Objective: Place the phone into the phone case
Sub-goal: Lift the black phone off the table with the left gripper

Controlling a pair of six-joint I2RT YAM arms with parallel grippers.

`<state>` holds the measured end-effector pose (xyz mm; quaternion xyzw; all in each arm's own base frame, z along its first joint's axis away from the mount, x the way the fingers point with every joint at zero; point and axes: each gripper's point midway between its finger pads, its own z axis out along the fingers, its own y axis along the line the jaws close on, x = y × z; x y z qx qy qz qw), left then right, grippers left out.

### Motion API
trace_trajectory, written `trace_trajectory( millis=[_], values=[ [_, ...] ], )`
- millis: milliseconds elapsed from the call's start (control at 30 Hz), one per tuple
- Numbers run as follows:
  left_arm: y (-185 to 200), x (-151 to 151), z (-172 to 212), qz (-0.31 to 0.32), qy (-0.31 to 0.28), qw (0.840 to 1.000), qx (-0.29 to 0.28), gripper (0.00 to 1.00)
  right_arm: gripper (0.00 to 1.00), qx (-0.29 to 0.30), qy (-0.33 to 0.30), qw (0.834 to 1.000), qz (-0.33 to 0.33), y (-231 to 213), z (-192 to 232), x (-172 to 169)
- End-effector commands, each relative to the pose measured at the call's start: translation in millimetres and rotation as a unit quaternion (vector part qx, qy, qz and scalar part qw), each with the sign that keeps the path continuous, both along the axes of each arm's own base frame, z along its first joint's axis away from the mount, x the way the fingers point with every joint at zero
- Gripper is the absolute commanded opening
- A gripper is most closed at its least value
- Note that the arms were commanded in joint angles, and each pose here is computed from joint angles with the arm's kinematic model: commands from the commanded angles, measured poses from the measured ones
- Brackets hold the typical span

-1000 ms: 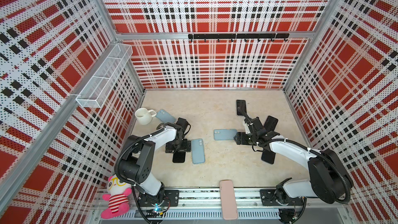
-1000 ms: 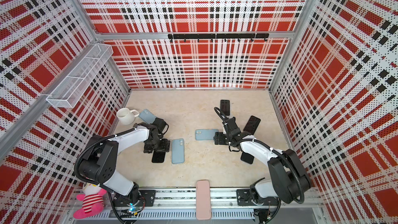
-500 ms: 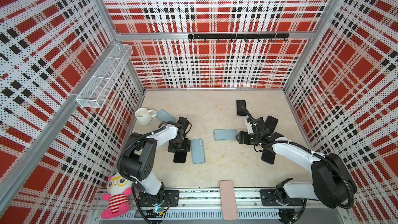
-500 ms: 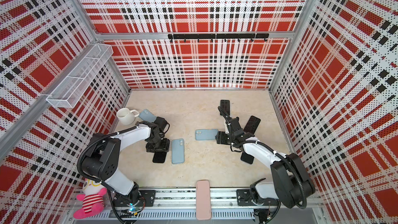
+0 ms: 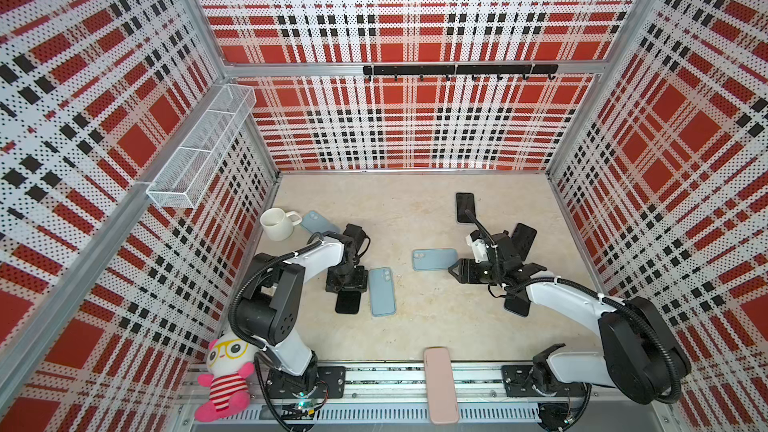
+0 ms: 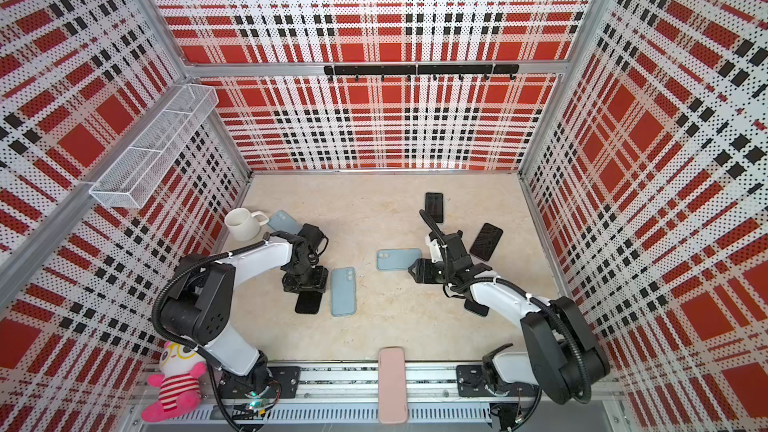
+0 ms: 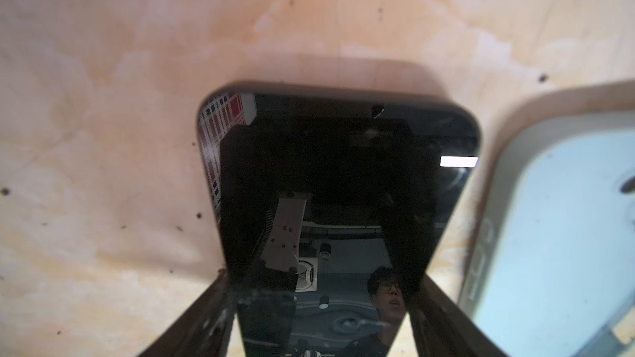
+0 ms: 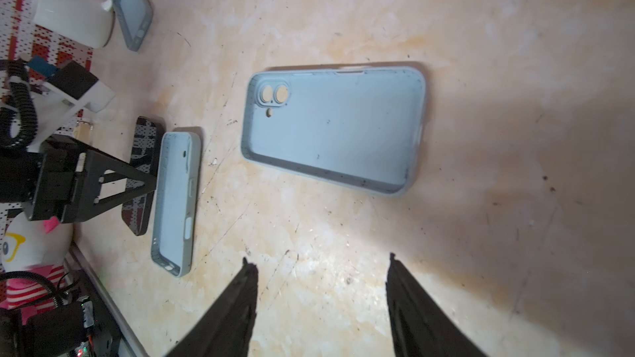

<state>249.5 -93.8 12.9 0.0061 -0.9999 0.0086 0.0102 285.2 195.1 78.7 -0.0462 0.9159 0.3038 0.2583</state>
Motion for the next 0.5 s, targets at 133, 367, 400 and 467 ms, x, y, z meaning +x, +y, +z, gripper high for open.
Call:
trace_trajectory(
  millis=[133,367,400,467],
  values=[
    [3,24,5,0.015,-0.017,0.999,-0.039,0.73,0.59,0.075,-0.025,0.997,0.025,28,22,5],
    [-6,64,10,0.014,-0.039,0.998,-0.052,0.73,0.59,0.066,-0.022,0.997,0.037,32,22,6],
    [-7,70,10,0.015,-0.04,0.998,-0.052,0.73,0.59,0.065,-0.023,0.997,0.037,32,22,7],
    [-10,84,10,0.012,-0.044,0.998,-0.048,0.73,0.59,0.062,-0.023,0.997,0.036,31,23,7]
  ],
)
